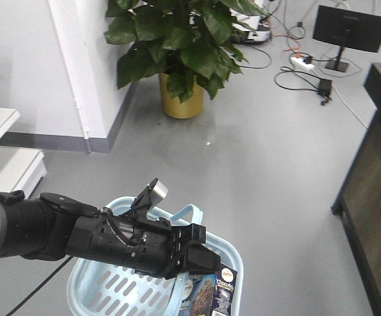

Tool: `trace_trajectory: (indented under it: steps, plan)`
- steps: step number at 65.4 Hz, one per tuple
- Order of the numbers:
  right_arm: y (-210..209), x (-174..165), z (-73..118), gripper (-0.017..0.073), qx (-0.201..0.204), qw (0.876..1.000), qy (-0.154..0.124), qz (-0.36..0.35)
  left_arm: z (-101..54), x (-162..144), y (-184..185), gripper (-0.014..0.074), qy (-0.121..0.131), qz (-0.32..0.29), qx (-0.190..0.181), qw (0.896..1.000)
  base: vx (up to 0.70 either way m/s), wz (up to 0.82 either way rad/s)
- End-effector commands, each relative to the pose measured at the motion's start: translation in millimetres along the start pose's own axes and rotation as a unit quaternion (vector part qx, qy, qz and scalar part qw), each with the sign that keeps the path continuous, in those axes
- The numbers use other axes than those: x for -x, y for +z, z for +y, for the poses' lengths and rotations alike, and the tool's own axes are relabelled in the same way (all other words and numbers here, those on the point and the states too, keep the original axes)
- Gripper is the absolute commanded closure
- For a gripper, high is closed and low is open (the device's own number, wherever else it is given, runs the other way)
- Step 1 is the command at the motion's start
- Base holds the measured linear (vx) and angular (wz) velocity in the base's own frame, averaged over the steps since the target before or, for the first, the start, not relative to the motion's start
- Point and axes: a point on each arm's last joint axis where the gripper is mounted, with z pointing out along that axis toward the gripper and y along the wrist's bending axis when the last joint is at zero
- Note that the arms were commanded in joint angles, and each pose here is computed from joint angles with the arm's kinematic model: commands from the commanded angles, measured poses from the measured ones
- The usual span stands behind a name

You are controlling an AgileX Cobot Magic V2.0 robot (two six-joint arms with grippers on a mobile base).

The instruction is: Left arm holds basket, right arm returns cookies

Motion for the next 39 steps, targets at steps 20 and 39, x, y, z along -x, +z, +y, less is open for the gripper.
trace_trajectory:
  steps: [20, 39]
  plan:
    - [-1.1, 7.8, 0.6, 0.0568, 0.002, 0.999, -0.006, -0.044, -25.5, 3.4, -8.8, 0.0600, 0.013, -0.012, -0.053, 0.998, 0.30, 0.38]
    - [-1.1, 7.8, 0.6, 0.0568, 0.002, 0.999, -0.006, -0.044, -25.5, 3.4, -8.8, 0.0600, 0.013, -0.012, -0.053, 0.998, 0.25, 0.49]
